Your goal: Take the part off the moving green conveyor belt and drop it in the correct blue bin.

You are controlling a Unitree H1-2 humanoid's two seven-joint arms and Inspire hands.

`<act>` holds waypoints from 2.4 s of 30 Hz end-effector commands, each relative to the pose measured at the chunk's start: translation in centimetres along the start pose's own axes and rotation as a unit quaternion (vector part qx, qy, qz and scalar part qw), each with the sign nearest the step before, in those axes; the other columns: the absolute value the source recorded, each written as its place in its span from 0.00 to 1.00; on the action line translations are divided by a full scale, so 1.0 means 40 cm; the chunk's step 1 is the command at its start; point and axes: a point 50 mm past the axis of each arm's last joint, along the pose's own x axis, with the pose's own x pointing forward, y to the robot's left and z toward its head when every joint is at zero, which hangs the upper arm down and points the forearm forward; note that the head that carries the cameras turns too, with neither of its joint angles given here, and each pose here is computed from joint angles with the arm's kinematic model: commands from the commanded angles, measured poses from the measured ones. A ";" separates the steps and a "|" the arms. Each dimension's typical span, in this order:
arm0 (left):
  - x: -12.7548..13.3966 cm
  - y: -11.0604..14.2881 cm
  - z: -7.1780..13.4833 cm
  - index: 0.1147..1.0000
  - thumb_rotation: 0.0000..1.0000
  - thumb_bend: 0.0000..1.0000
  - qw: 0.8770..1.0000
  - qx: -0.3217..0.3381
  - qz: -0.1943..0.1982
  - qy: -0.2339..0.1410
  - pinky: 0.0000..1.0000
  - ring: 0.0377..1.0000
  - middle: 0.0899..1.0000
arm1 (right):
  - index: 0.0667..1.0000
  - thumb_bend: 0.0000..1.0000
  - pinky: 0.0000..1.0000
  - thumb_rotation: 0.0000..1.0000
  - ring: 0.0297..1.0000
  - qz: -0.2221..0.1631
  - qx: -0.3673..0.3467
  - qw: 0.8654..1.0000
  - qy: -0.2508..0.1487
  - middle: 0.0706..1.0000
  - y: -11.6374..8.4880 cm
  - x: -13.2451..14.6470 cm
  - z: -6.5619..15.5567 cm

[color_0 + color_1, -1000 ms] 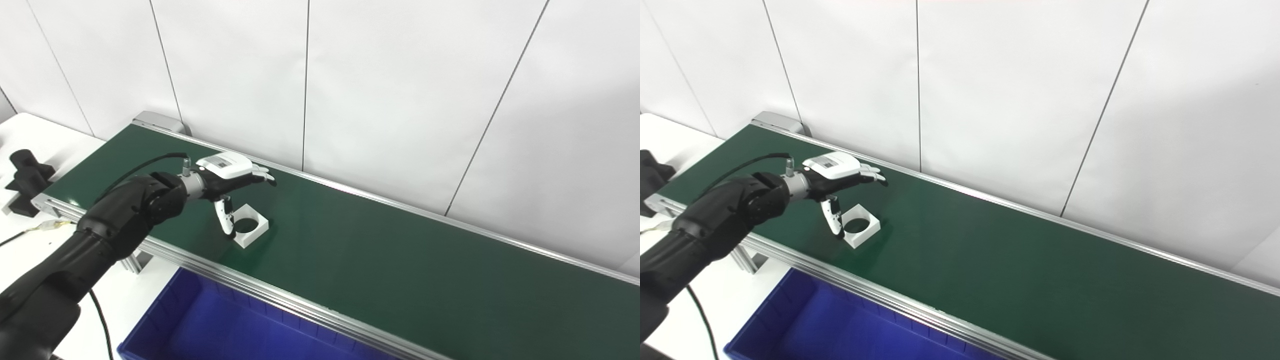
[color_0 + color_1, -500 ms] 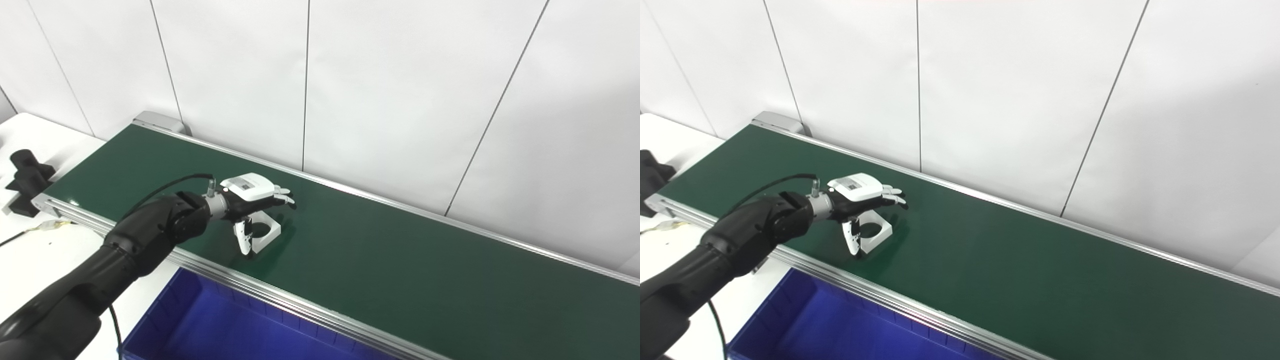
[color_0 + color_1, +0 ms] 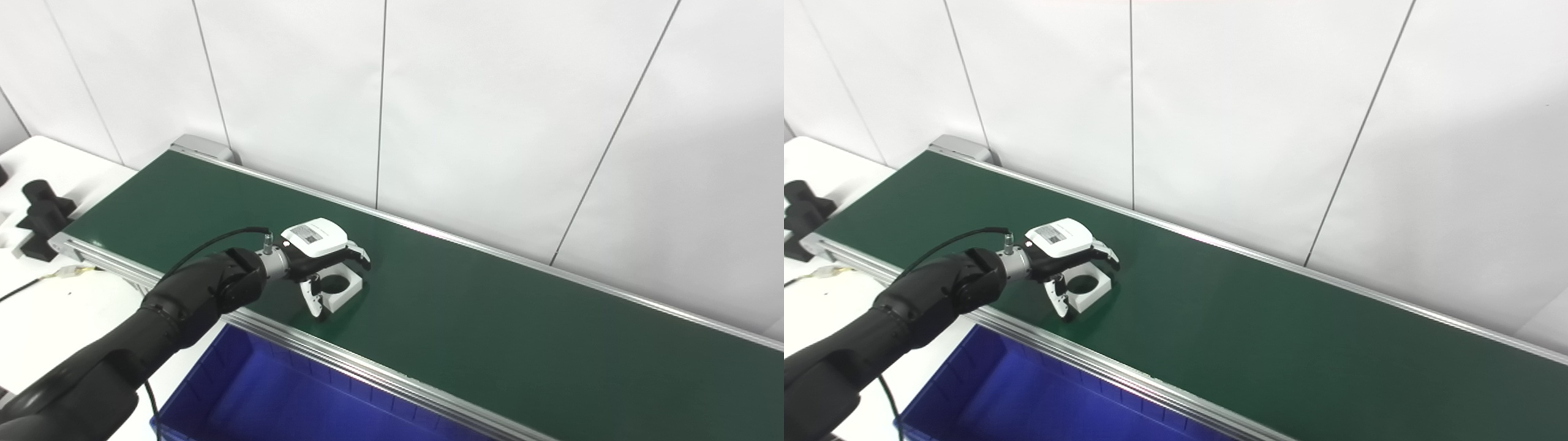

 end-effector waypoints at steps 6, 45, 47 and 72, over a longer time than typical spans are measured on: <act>0.010 0.036 -0.010 0.44 0.00 0.47 0.998 0.019 0.024 0.049 0.34 0.42 0.50 | 0.81 0.84 0.69 0.27 0.75 -0.008 -0.002 1.000 -0.030 0.80 -0.008 -0.002 0.025; -0.232 0.017 0.210 0.44 0.00 0.47 0.905 -0.340 0.223 -0.124 0.35 0.40 0.45 | 0.81 0.88 0.70 0.41 0.76 -0.037 -0.008 0.998 -0.041 0.79 0.106 0.010 0.120; -0.235 -0.028 0.223 0.44 0.00 0.47 0.902 -0.358 0.207 -0.124 0.36 0.41 0.44 | 0.81 0.89 0.70 0.43 0.75 -0.040 -0.005 0.998 -0.040 0.79 0.115 0.016 0.125; -0.262 -0.204 0.425 0.41 0.00 0.50 0.912 -0.382 0.051 -0.138 0.40 0.41 0.47 | 0.81 0.88 0.70 0.42 0.75 -0.055 -0.007 0.998 -0.022 0.79 0.115 0.029 0.173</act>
